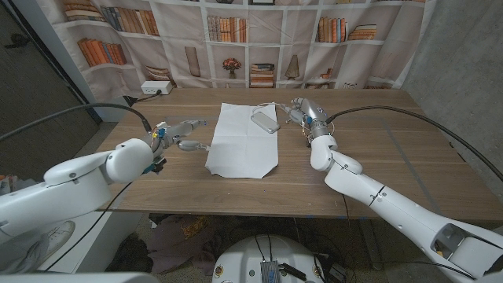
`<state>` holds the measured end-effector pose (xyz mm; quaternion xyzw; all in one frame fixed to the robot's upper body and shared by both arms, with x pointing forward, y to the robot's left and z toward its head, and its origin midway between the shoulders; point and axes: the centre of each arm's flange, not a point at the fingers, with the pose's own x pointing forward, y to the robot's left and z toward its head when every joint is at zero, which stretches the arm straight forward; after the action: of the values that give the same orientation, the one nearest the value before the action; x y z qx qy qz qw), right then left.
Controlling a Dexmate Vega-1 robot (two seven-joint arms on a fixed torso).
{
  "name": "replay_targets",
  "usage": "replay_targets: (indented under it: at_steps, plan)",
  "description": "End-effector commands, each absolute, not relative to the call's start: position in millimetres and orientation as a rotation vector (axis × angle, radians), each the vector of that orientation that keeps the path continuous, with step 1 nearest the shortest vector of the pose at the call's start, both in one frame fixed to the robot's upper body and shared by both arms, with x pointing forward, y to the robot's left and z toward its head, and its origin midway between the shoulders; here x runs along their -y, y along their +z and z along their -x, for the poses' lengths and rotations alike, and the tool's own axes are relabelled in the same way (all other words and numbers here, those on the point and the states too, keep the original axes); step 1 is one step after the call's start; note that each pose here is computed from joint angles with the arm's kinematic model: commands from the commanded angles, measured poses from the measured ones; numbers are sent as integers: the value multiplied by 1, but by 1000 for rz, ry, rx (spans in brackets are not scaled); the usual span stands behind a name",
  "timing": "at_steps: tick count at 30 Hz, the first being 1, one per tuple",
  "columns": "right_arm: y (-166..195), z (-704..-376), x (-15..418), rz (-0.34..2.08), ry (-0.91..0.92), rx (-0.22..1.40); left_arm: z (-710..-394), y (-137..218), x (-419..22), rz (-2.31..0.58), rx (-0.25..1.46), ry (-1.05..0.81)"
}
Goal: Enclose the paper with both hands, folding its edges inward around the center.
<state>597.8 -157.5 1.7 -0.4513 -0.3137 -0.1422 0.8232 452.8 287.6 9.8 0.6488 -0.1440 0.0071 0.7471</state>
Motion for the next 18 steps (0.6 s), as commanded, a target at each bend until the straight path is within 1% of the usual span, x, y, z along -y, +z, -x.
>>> replay_targets:
  at_steps: [1,7,14,18]
  plan:
    - [3,-579,163,928,-303,715,-447,20,-290,-1594,272,110]
    - [-1,-581,165,937,-300,698,-442,13,-290,-1676,299,172]
    - [0,-582,164,946,-296,705,-439,10,-293,-1805,302,194]
    - [1,-582,164,943,-300,709,-437,11,-292,-1868,339,209]
